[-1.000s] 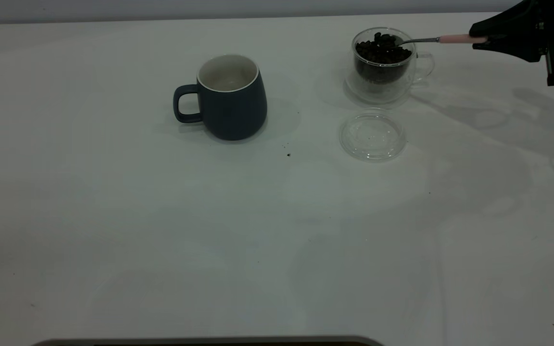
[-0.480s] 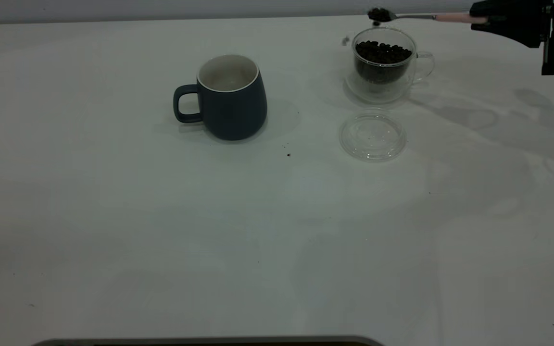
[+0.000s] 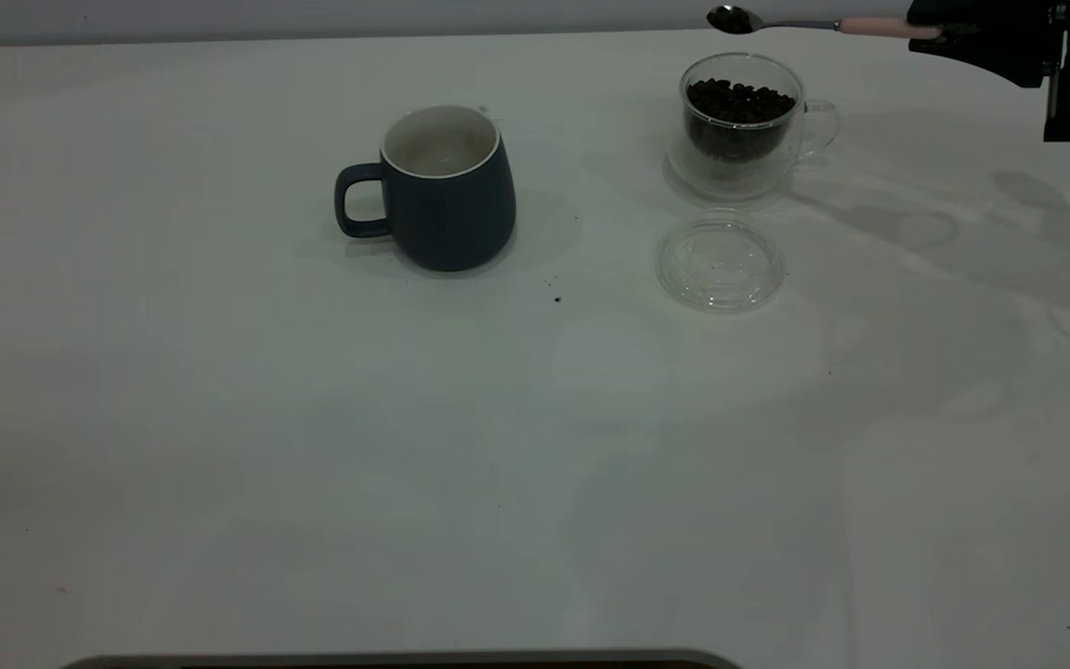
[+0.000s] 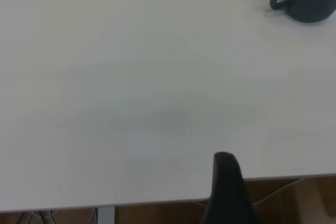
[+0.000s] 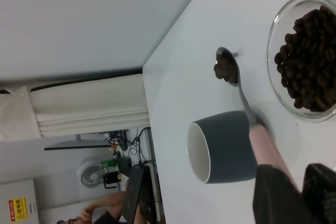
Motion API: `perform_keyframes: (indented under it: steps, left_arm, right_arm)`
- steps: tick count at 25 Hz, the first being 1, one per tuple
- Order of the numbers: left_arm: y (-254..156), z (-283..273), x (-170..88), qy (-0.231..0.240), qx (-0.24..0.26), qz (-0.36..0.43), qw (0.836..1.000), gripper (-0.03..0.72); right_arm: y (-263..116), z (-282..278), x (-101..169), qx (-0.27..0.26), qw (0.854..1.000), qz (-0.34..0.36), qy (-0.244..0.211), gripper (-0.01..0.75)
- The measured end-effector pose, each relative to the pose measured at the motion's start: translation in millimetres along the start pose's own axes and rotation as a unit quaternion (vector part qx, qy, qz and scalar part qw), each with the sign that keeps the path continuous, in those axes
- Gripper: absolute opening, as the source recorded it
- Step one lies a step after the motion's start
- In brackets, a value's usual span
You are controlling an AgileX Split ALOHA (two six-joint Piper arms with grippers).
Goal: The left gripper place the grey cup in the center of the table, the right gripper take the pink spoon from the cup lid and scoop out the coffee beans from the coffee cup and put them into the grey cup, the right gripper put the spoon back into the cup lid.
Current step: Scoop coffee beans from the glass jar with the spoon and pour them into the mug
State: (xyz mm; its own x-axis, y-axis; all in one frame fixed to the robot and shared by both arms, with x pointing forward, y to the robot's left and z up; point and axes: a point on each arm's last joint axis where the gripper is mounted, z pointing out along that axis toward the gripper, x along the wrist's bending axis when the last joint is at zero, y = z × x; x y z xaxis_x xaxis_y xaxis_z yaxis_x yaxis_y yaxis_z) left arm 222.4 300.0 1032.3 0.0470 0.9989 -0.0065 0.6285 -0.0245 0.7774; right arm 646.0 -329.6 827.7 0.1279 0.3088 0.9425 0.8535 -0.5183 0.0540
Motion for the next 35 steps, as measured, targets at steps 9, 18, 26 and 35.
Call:
perform_keyframes:
  steps: [9,18,26,35]
  left_arm:
    - [0,0,0,0.0,0.0,0.0,1.0,0.565]
    - [0,0,0,0.0,0.0,0.0,1.0,0.565]
    - [0,0,0,0.0,0.0,0.0,1.0,0.565]
    - [0,0,0,0.0,0.0,0.0,1.0,0.565]
  right_arm:
    - [-7,15,6,0.015,1.0,0.025,0.004,0.114]
    - [-36,61,26,0.062,0.998,0.015,0.018,0.114]
    - [-68,98,43,0.105,0.994,0.002,0.029,0.114]
    - [-88,121,46,0.12,0.992,-0.044,-0.001,0.114]
